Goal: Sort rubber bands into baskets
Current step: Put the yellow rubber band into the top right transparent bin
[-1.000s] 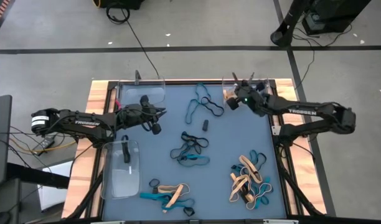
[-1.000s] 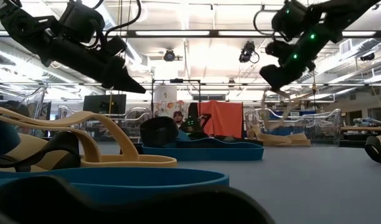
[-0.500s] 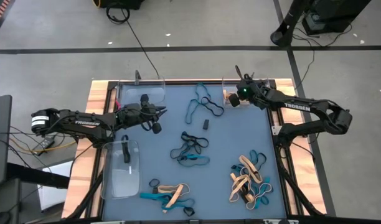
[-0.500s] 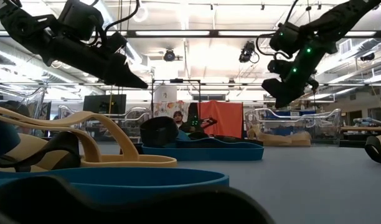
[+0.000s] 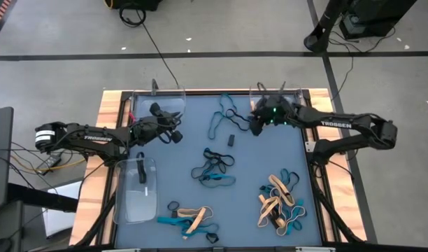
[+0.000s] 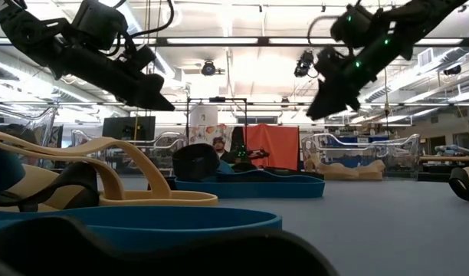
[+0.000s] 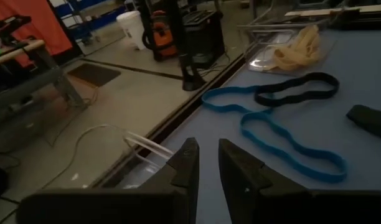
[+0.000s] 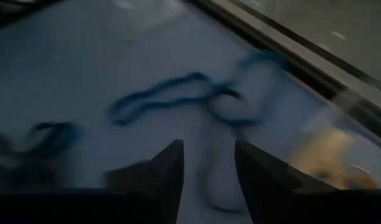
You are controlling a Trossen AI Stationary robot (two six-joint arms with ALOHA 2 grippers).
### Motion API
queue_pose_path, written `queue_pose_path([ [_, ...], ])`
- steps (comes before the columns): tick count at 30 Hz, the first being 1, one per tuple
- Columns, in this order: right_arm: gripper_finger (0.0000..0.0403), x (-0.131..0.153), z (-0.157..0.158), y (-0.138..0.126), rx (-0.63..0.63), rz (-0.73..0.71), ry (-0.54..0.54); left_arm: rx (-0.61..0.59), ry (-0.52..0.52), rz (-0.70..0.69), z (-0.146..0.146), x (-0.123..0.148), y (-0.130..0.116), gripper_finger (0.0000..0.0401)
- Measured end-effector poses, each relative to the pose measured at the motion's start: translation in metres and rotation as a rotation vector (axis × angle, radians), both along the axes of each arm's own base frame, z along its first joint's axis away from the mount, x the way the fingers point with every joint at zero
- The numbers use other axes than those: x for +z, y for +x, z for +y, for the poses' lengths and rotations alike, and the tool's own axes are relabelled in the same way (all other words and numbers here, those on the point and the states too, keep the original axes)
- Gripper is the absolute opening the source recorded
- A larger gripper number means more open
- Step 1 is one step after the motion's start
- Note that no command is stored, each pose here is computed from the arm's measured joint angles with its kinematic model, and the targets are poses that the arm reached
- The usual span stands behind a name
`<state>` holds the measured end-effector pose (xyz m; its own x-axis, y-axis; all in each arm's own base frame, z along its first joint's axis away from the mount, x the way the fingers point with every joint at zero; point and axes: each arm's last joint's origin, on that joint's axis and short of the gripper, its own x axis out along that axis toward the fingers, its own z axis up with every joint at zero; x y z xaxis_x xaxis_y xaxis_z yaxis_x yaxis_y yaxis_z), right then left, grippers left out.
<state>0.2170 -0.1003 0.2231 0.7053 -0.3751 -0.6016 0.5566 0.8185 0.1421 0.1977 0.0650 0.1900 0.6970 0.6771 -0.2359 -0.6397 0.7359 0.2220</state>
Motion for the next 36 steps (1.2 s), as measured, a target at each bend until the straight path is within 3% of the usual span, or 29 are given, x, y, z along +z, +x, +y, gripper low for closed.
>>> queue_pose_path([
  [6,0.0154,0.008,0.057,0.024,0.223,-0.099,-0.028,-0.114,-0.047,-0.023,-0.006,0.000,0.003,0.0065],
  [11,0.0154,0.008,0.098,0.031,0.252,-0.134,-0.030,-0.365,-0.158,-0.071,-0.021,0.000,0.009,0.0065],
  [23,0.0147,-0.039,0.161,0.066,0.316,-0.166,0.070,-0.707,-0.432,-0.107,-0.093,-0.002,0.011,0.0065],
  [29,0.0145,-0.059,0.177,0.073,0.346,-0.156,0.132,-0.729,-0.491,-0.052,-0.138,-0.016,0.008,0.0065],
  [36,0.0145,-0.077,0.195,0.074,0.392,-0.112,0.142,-0.761,-0.543,0.061,-0.180,-0.033,0.031,0.0065],
])
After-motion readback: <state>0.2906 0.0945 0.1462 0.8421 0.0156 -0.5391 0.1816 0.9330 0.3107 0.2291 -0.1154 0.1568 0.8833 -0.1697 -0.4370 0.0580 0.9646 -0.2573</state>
